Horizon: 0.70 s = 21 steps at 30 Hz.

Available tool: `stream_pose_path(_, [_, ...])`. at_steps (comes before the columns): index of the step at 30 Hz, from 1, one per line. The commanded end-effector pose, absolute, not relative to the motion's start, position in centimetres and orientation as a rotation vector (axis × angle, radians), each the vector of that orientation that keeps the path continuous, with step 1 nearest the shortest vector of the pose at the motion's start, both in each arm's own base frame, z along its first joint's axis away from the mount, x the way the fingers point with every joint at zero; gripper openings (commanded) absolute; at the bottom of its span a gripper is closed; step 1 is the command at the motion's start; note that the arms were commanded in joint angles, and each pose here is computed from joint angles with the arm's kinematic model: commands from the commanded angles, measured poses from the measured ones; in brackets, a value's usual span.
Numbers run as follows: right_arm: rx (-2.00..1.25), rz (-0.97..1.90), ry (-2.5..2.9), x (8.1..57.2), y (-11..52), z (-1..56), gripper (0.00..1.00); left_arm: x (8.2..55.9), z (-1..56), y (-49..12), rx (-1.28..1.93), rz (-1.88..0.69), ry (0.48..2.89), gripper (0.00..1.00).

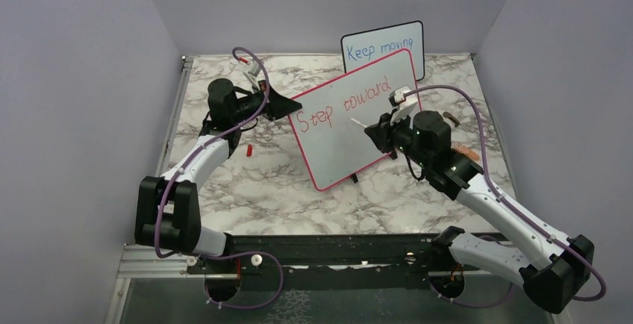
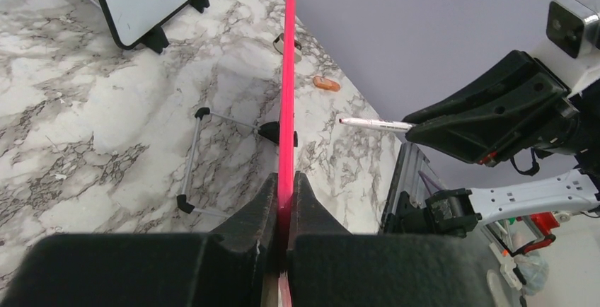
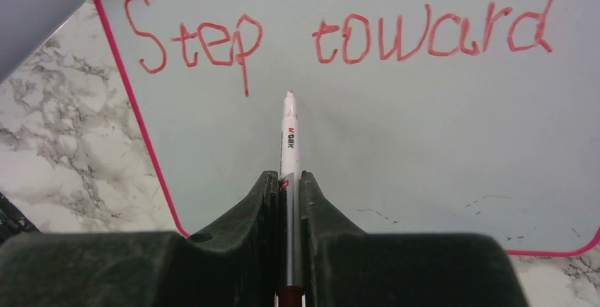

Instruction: Write a sentence on the whiteboard

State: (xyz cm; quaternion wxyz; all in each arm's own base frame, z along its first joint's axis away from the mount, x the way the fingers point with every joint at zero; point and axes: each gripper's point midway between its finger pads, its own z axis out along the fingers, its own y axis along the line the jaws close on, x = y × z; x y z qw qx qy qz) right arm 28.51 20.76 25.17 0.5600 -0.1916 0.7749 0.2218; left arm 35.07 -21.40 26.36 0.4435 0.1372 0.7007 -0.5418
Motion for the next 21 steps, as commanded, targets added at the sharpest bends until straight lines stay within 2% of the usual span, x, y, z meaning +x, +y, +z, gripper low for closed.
stream_pose_path(1, [-0.428, 0.472, 1.788, 27.8, 21.5, 25.5, 0.00, 35.0, 26.2, -21.6, 0.373, -1.362, 1.730, 0.00])
stream_pose_path(21, [-0.478, 0.298, 1.786, 24.9, 24.9, 23.5, 0.00, 35.0, 24.4, -20.1, 0.375, -1.365, 1.761, 0.00])
